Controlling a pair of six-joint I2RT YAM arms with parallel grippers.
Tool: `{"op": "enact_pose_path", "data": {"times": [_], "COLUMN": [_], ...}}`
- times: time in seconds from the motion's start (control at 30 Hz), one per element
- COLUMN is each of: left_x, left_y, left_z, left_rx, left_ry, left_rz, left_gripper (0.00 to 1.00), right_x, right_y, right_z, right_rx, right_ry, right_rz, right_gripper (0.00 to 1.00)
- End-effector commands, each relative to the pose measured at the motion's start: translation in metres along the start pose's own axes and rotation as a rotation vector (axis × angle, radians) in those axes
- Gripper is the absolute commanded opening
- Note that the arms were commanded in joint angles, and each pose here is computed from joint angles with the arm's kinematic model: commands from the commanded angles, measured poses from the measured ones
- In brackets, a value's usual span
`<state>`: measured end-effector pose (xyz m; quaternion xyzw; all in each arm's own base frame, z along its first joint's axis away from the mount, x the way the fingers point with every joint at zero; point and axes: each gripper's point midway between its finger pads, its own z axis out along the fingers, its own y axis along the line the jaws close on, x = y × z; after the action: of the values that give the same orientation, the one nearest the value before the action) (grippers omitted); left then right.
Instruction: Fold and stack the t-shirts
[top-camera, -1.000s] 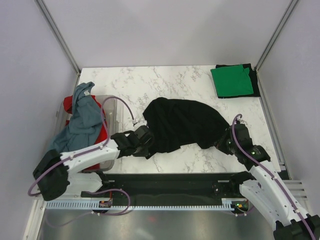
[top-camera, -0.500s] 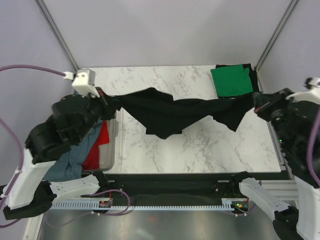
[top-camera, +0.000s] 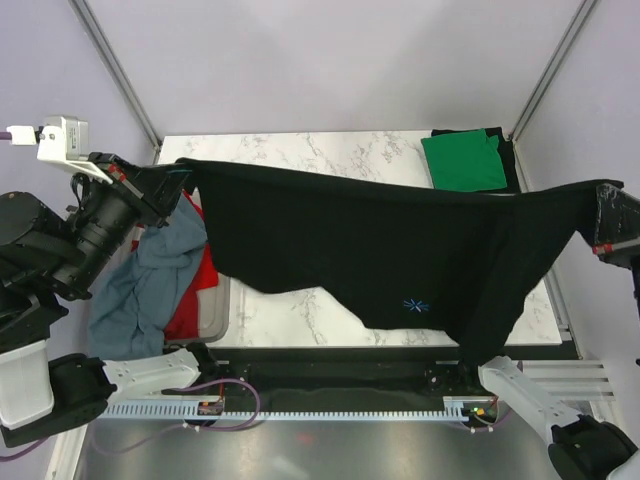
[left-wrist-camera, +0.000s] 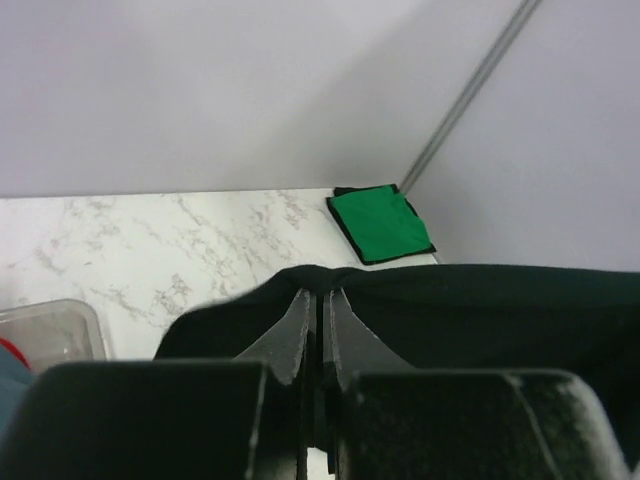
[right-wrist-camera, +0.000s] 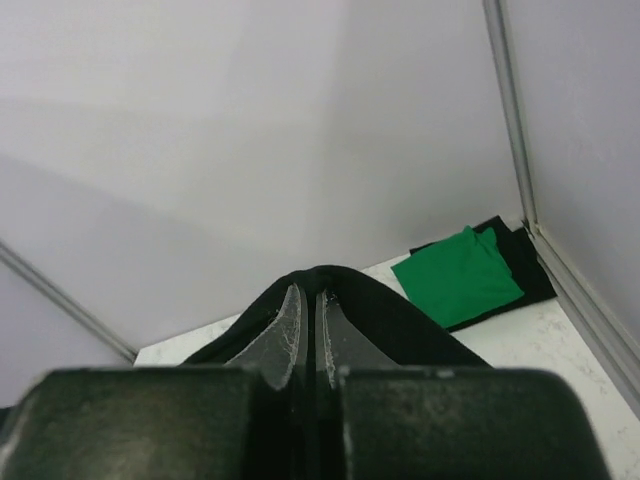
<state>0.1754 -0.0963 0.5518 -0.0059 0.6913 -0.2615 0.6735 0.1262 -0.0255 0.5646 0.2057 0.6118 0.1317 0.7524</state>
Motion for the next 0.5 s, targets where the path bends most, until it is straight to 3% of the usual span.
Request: {"op": "enact_pose_path", "data": {"times": [0.0, 0.23, 0.47], "left_x": [-0.025, -0.064, -0.092], "left_y": [-0.027, -0.07, -0.077], "left_z": [-0.009, -0.064, -0.121], "left_rx": [0.168, 0.529, 0.713], "left_ry": [-0.068, -0.239, -0.41], "left_rz": [0.044, 0.027, 0.062], "left_gripper": [0.02, 0.02, 0.02], "right_x": [-0.045, -0.11, -0.149], "right_y": [0.021, 0.05, 0.045], "right_z": [-0.03, -0.1, -0.147], "right_rx": [-0.184, -0.451, -0.505], "right_ry": [-0.161, -0.388, -0.546], "right_rz": [-0.047, -0.094, -0.11], "right_gripper": [0.0, 0.0, 0.0]}}
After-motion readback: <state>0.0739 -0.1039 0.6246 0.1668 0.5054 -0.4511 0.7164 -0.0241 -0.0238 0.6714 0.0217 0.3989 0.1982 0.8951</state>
